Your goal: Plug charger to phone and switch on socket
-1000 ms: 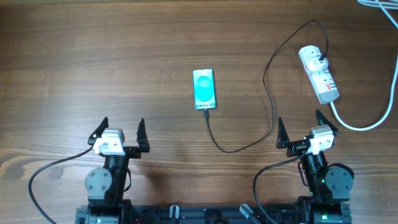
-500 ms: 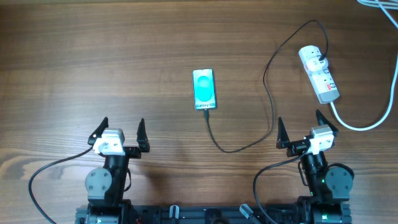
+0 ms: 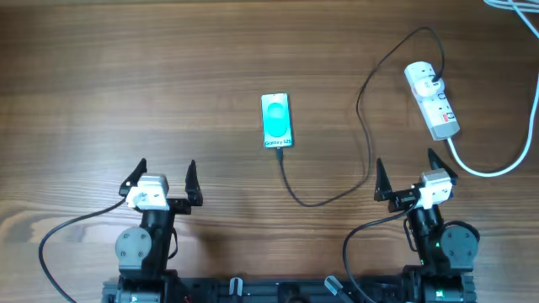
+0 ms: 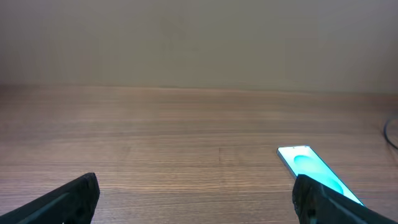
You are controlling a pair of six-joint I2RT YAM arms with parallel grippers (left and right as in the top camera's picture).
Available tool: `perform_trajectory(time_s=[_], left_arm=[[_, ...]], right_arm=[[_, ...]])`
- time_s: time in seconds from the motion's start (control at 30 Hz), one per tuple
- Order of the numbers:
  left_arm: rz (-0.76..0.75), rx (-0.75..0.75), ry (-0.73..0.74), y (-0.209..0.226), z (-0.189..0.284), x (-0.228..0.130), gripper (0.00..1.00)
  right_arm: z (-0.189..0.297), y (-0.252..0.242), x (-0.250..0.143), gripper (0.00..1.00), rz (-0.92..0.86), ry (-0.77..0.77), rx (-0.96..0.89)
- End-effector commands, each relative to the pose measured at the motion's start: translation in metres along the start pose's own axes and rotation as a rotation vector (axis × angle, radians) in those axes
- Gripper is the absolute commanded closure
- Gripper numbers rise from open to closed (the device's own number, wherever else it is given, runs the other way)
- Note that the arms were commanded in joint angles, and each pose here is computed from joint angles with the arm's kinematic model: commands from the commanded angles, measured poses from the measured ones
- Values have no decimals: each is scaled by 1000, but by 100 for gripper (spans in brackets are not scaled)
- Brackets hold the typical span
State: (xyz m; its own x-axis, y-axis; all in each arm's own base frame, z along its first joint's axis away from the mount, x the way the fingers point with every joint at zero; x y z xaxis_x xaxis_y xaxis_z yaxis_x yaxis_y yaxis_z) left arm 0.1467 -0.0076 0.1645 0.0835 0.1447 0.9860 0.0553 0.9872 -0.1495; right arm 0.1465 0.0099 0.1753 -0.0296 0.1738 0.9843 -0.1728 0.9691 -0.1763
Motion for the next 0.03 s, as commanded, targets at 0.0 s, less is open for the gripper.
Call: perform_trajectory(time_s=[0.0], left_arm=[[-18, 11, 2, 2, 0, -1, 0]], right_arm=[[0, 0, 1, 0, -12, -8, -11]])
Point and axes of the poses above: each gripper's point midway between its finger pads, its own z axis back along the fingers, its own y axis along the line the jaws close on, x = y × z, the point moved 10 cm from there along z, back along the fingers, and after that the axes turned 5 degrees about z, right-handed, at the moved point
